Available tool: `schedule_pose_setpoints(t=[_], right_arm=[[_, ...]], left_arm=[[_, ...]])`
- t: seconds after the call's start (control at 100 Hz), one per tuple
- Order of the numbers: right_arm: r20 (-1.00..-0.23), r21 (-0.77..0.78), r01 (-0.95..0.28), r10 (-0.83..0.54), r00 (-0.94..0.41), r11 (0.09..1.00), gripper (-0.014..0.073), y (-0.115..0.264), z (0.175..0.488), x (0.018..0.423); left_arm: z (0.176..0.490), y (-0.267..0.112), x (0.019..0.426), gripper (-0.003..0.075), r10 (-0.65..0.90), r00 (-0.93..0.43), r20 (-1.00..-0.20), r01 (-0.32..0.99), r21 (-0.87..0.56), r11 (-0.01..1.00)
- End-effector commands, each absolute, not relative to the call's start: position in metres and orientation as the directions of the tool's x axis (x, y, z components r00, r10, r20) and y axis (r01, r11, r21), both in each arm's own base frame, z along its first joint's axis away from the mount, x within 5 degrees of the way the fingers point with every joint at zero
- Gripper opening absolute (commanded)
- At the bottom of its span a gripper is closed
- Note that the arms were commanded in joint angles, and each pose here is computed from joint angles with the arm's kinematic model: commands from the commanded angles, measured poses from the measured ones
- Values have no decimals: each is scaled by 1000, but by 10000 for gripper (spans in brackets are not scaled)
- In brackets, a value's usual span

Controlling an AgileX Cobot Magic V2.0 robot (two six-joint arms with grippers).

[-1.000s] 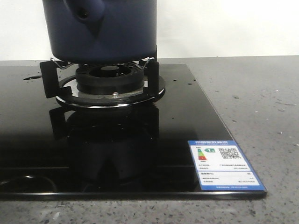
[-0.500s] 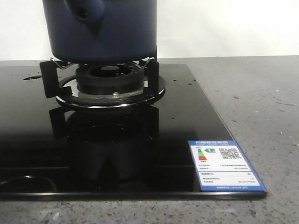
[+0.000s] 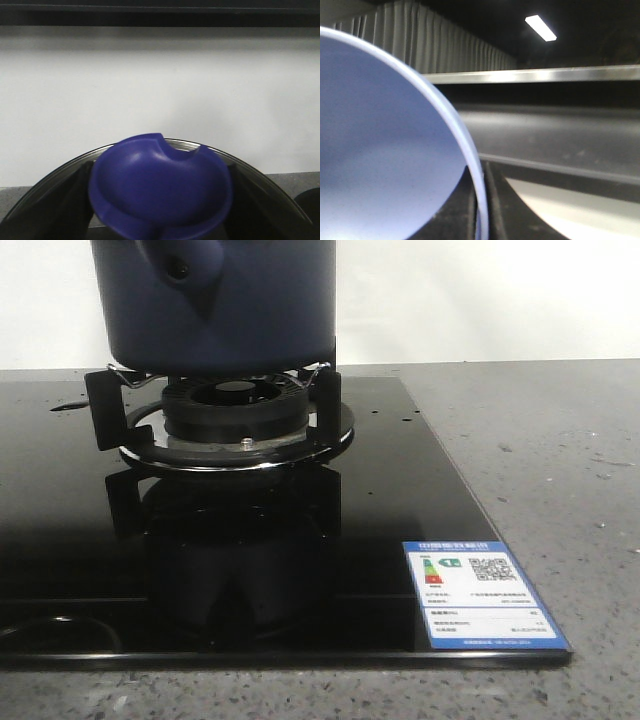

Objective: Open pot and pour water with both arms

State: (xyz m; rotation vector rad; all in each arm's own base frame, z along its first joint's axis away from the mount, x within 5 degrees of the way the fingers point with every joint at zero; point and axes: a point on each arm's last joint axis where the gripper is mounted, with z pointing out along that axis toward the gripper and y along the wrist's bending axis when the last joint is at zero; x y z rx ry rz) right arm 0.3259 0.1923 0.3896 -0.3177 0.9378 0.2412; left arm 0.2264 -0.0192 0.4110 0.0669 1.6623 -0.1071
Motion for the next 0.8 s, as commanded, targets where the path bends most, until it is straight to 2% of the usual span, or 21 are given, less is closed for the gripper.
schedule_pose_setpoints(t=[0.0, 0.79], right_arm=[[-710, -134, -314, 130, 692, 940, -43, 182, 427, 307], [-724, -138, -318, 124, 679, 938, -43, 183, 425, 308]], left_arm=[[439, -15, 217, 368, -47, 75, -996, 78, -41, 996], [439, -15, 217, 368, -47, 75, -996, 78, -41, 996]])
